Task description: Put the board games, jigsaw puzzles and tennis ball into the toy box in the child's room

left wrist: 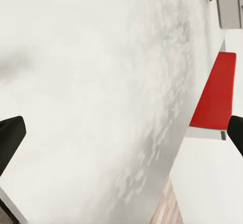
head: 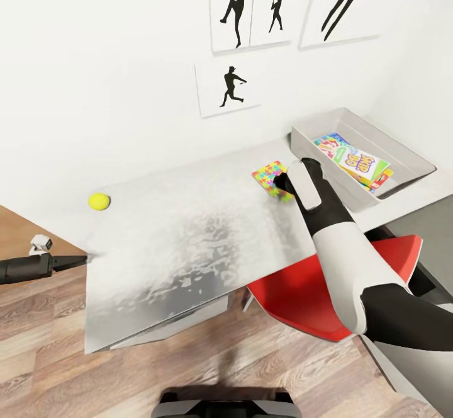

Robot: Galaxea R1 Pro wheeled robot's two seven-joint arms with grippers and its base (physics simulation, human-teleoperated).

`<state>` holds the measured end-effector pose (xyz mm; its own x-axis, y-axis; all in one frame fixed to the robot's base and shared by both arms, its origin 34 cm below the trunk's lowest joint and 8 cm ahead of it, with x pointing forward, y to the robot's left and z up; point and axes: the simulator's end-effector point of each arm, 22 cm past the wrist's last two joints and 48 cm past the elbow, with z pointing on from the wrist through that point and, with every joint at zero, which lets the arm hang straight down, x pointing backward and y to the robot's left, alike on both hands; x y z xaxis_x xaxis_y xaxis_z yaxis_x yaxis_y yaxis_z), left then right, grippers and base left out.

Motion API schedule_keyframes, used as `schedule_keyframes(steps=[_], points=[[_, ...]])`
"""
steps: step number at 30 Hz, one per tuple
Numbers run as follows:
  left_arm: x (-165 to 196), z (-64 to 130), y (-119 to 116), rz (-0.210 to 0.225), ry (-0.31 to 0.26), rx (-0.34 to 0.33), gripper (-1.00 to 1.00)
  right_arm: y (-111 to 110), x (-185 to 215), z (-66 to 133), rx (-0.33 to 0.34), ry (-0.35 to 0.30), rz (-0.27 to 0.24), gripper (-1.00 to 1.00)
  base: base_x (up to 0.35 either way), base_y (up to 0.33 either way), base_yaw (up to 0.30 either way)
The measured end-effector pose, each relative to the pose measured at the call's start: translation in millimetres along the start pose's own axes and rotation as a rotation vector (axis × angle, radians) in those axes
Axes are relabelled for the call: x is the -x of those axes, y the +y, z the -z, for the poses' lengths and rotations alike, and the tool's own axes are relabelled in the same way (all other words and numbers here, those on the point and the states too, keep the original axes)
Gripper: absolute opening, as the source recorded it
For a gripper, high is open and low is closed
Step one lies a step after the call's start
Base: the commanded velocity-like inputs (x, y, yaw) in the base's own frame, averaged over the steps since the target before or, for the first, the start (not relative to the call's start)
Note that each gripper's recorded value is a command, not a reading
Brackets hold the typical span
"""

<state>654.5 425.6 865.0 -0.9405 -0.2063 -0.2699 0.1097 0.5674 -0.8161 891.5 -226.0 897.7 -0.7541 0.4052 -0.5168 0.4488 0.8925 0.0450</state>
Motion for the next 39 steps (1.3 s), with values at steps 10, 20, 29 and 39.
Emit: schedule_keyframes(steps=[10,20,29,39], points=[[0.5,1.4,0.3,0.000,-0.002,0.002,1.00,4.4,8.3,7.4,0.016,-0.018,0.002,1.00,0.114,0.030,0.000],[0.8,1.5,-0.2,-0.001,-0.002,0.002,1.00,3.0,7.5,6.7,0.013,-0.016,0.003,1.00,0.071,0.002,0.000],[1.2,0.9,-0.9,-0.005,0.000,0.001,1.00,2.7,5.6,5.6,0.011,-0.012,0.005,1.00,0.198,0.000,0.000],[1.4,1.1,-0.8,-0.006,0.000,0.001,1.00,3.1,5.2,5.0,0.013,-0.010,0.004,1.00,0.154,0.000,0.000]])
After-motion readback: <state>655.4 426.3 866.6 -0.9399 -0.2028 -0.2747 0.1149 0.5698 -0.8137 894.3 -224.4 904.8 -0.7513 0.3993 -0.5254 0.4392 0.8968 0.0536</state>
